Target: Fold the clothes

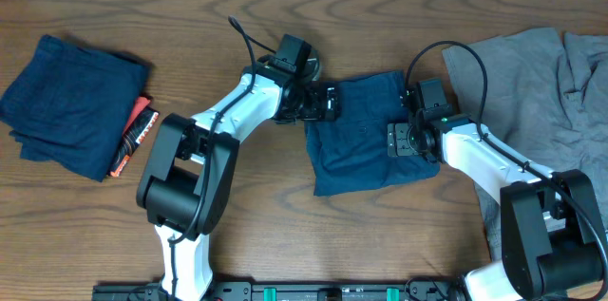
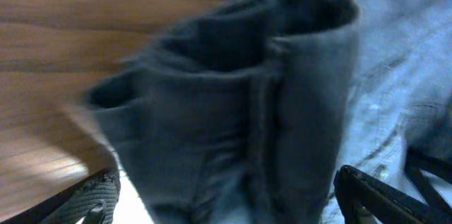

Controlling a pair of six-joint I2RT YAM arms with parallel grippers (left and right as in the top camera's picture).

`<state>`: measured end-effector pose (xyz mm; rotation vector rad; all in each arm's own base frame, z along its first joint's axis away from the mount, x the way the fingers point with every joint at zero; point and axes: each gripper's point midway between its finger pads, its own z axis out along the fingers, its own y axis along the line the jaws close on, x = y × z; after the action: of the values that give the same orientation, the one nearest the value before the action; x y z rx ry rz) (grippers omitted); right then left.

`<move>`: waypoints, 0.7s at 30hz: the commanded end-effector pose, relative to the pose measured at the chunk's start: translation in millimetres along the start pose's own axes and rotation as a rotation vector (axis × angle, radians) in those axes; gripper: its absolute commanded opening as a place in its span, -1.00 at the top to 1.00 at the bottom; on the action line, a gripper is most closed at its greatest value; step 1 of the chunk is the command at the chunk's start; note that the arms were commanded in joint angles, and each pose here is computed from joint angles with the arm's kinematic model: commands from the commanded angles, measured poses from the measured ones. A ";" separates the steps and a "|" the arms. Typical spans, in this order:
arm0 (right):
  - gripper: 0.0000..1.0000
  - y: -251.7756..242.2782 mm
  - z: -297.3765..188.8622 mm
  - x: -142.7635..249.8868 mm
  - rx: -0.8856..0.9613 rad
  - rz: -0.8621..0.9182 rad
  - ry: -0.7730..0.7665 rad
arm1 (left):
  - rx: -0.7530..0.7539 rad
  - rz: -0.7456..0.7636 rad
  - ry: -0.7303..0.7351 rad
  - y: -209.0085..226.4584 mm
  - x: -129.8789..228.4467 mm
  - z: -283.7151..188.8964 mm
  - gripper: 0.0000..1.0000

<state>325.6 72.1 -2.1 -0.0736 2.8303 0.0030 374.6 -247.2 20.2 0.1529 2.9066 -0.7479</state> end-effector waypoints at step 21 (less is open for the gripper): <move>-0.64 -26.5 -59.3 2.7 0.047 0.038 -0.041 | 0.138 0.026 -0.050 6.1 -20.1 -32.7 0.88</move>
<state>298.3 58.4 25.9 -0.0473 2.8805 -0.0165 368.9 -260.1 22.6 0.2189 2.8869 -0.9740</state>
